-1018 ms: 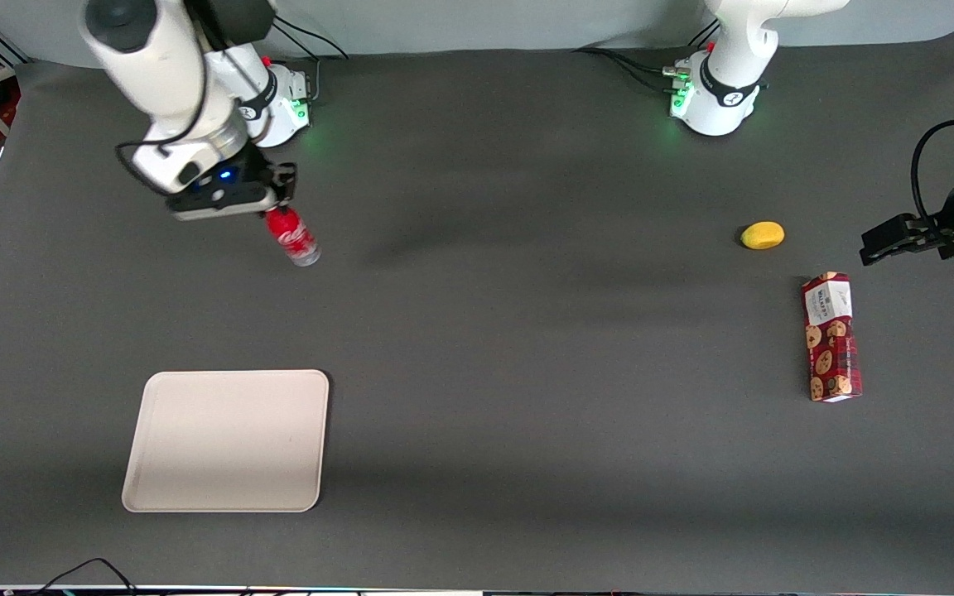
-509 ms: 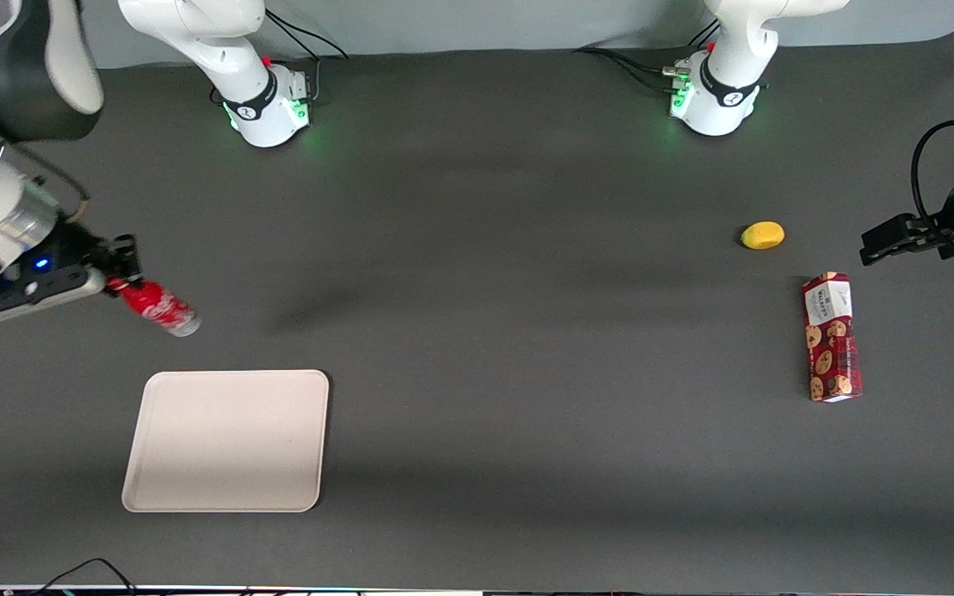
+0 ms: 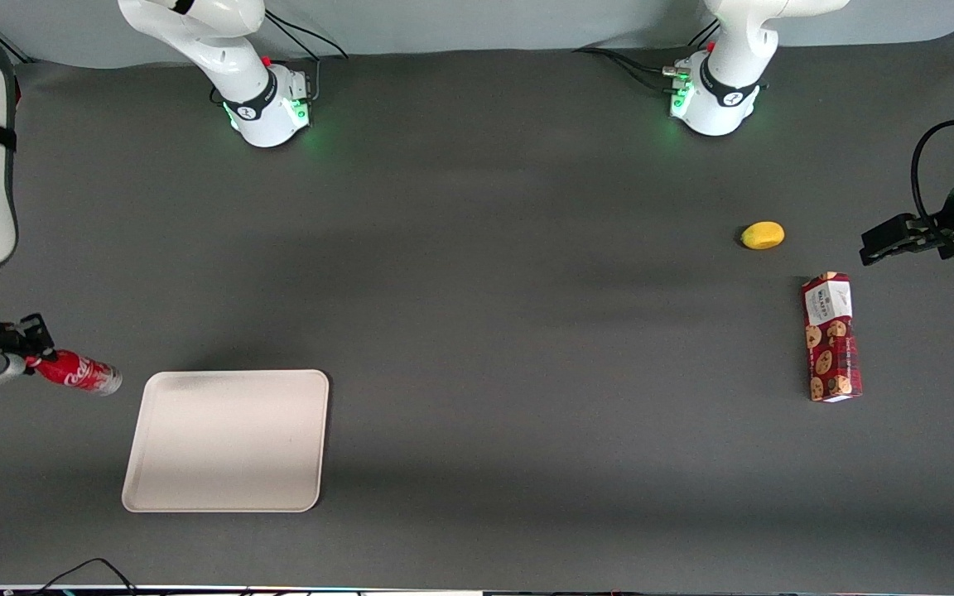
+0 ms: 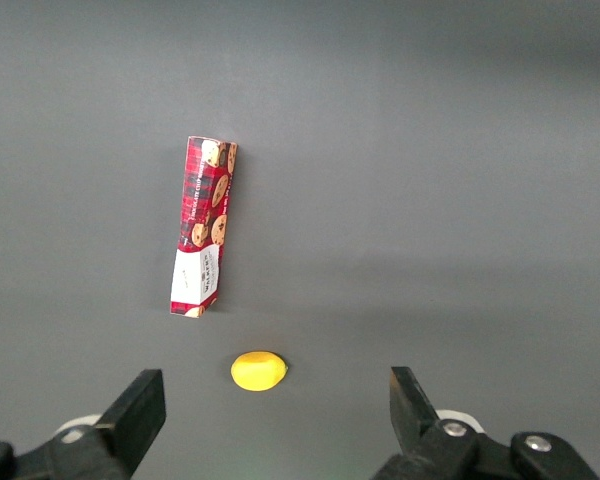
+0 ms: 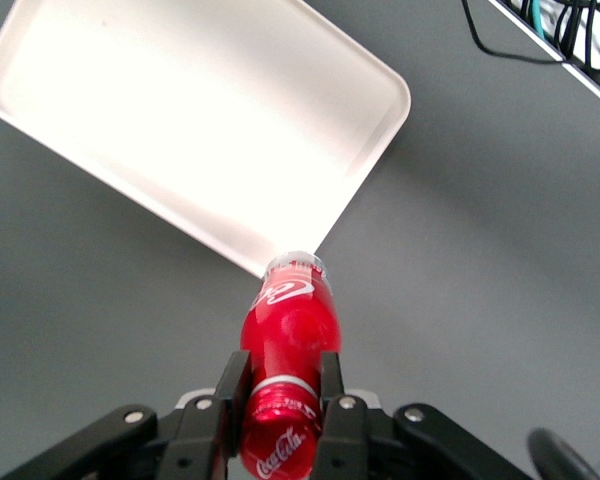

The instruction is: Place coke bottle on tray

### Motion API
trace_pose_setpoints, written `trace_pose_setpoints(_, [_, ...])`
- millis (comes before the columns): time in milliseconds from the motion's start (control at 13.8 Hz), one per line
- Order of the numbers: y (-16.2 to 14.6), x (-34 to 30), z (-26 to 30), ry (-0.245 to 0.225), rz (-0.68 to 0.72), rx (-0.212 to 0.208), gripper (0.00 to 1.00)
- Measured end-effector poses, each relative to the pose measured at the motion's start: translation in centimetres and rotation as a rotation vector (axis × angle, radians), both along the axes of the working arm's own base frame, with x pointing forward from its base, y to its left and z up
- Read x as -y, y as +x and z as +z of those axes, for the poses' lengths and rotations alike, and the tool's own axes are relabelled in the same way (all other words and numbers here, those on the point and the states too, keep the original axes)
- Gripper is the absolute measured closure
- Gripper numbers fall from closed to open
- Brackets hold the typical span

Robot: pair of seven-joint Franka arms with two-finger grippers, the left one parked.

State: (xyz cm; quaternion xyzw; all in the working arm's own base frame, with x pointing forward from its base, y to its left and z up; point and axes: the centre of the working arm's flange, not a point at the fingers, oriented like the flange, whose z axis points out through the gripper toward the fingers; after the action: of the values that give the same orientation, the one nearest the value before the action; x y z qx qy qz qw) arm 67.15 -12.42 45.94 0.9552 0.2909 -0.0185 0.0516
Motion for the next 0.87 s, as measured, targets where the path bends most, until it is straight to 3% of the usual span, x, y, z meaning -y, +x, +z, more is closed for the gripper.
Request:
trace_pose_setpoints(218, [2.6, -0.6, -3.2, -0.01, 0.051, 0.045, 0.68])
trace_pose_setpoints(436, [4.1, -0.7, -7.2, 0.014, 0.075, 0.066, 0.68])
trace_pose_setpoints(655, [4.7, -0.6, -10.7, 0.048, 0.072, 0.063, 0.68])
trace_pose_setpoints(873, [5.1, -0.3, -12.5, 0.05, 0.069, 0.074, 0.68])
